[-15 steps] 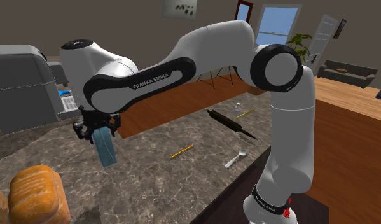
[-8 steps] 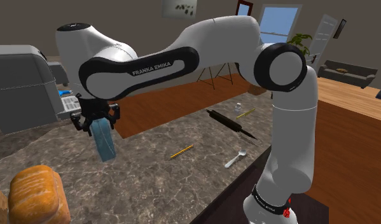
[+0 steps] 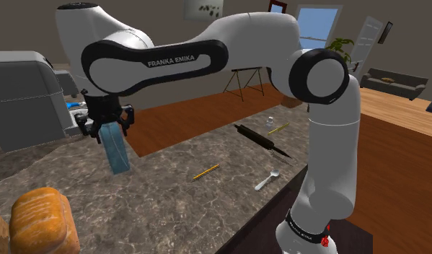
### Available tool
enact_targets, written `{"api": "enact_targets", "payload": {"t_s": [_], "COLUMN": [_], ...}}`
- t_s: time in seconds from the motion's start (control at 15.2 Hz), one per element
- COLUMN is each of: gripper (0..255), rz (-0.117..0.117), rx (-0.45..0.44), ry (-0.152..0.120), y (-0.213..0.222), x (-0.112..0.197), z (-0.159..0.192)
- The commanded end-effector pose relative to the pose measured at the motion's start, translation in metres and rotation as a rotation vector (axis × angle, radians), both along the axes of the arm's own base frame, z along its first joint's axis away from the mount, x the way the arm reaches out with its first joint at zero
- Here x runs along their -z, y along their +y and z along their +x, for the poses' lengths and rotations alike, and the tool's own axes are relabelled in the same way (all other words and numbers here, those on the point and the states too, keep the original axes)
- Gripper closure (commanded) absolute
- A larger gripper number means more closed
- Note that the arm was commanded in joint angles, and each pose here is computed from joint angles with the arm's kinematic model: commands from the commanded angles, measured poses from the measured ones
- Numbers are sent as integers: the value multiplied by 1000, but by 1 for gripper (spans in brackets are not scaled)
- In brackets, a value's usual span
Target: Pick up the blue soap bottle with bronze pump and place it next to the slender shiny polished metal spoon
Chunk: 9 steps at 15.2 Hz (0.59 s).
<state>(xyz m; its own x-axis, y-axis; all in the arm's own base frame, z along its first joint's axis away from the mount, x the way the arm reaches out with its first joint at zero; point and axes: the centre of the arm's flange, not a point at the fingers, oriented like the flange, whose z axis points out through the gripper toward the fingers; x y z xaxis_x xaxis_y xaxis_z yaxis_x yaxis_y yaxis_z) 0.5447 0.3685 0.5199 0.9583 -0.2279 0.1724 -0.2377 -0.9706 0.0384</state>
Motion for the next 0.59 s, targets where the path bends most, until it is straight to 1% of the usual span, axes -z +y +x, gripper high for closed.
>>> {"api": "enact_targets", "payload": {"t_s": [0.0, 0.53], "gripper": [255, 255], "rz": [0, 0], "rx": [0, 0], "ry": [0, 0], "y": [0, 0], "x": [-12, -55], "z": [0, 0]}}
